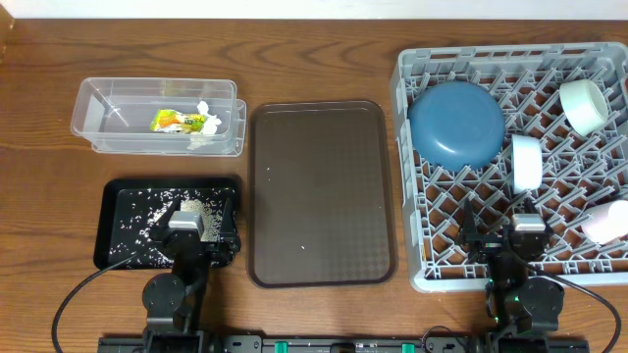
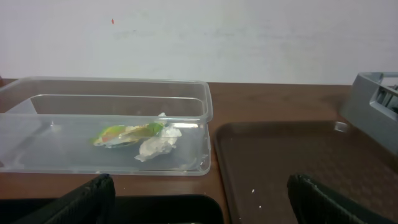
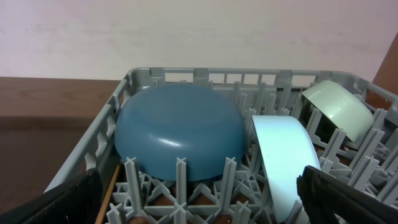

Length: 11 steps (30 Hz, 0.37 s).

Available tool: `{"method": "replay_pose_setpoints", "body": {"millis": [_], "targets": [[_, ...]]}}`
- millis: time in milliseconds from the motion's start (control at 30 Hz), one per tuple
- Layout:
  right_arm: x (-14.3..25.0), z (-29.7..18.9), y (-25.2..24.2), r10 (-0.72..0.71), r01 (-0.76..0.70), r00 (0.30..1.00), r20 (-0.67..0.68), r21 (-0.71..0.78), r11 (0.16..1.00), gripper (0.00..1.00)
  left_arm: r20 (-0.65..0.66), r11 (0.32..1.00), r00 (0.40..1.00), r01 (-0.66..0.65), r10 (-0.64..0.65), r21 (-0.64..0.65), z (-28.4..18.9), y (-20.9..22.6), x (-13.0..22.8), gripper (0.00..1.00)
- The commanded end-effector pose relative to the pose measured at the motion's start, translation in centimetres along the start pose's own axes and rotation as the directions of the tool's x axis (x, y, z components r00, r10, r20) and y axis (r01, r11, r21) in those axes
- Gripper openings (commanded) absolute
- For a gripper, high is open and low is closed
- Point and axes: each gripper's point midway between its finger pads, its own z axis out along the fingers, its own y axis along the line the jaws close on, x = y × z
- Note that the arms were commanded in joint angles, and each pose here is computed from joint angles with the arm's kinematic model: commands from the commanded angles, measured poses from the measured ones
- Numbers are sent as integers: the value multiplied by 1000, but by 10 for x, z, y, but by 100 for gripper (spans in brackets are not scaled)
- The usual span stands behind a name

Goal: Sort waste into correct bins and load items into the dishwasher rack

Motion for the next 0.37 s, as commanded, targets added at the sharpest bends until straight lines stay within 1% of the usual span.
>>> {"method": "replay_pose_setpoints", "body": {"millis": [0, 333], "targets": [[0, 0, 1, 12, -12, 1000, 1, -1, 1000, 99, -46, 1000, 999, -15, 15, 11, 0, -2, 14, 91], [0, 0, 1, 12, -12, 1000, 1, -1, 1000, 99, -46, 1000, 999, -15, 15, 11, 0, -2, 14, 91]]}}
